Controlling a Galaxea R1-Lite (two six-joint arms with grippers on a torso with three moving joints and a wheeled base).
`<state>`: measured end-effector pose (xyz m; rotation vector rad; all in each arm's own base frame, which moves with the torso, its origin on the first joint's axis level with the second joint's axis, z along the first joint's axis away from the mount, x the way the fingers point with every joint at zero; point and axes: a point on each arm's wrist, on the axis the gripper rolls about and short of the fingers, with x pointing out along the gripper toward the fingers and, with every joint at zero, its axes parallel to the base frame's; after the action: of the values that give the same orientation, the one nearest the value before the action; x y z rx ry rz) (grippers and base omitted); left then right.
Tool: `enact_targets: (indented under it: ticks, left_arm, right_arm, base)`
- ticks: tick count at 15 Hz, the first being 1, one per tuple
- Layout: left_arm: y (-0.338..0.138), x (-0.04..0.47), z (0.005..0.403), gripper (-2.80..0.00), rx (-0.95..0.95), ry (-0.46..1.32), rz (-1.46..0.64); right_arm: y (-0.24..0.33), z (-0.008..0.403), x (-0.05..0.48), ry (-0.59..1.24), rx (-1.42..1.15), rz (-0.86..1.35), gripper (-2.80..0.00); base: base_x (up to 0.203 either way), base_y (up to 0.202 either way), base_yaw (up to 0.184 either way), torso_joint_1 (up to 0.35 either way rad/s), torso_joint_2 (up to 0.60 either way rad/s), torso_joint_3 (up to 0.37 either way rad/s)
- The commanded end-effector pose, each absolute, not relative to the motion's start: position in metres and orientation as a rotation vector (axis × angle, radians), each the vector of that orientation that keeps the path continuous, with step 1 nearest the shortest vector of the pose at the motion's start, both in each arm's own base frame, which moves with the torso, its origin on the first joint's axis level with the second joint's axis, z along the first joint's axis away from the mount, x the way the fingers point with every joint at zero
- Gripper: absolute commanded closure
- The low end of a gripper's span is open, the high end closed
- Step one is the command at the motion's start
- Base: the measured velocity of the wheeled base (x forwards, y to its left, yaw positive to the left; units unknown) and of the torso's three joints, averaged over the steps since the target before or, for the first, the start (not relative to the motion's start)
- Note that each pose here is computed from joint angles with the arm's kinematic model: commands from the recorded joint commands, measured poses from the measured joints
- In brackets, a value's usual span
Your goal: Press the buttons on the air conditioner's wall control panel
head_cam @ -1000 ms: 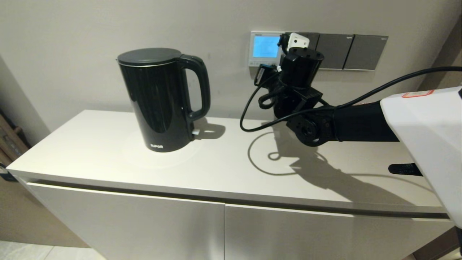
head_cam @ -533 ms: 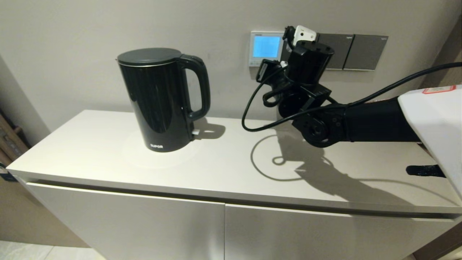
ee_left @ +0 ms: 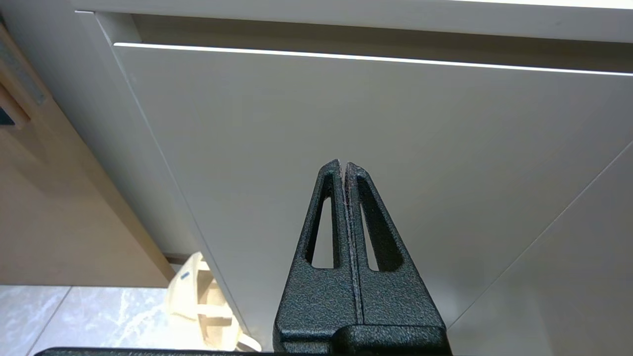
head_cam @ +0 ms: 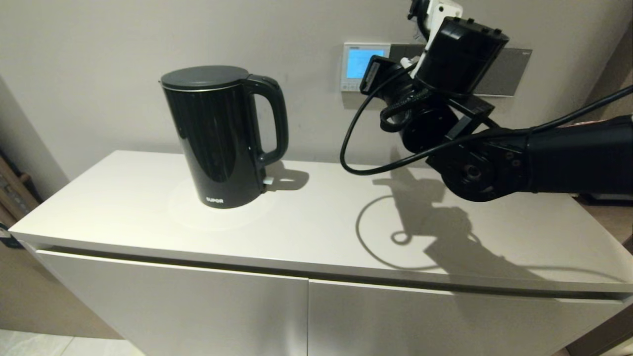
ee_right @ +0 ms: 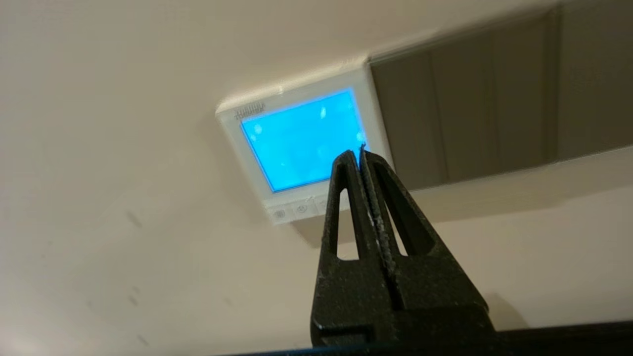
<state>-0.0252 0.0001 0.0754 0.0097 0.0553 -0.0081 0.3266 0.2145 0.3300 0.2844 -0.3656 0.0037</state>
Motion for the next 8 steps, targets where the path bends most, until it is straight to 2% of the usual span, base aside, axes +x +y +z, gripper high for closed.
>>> enact_targets:
  ticks: [1, 8]
  left_arm:
    - [0.0, -0.025, 0.075, 0.0, 0.009, 0.055, -0.008]
    - [0.0, -0.025, 0.075, 0.0, 0.009, 0.055, -0.008]
  right_arm:
    - [0.187, 0.357, 0.293, -0.41, 0.302, -0.02, 0.0]
    - [0.073, 0.373, 0.186, -0.464, 0.172, -0.202, 0.0]
  base:
    - [0.0, 0.0, 0.0, 0.0, 0.0, 0.0]
    - [0.0, 0.0, 0.0, 0.0, 0.0, 0.0]
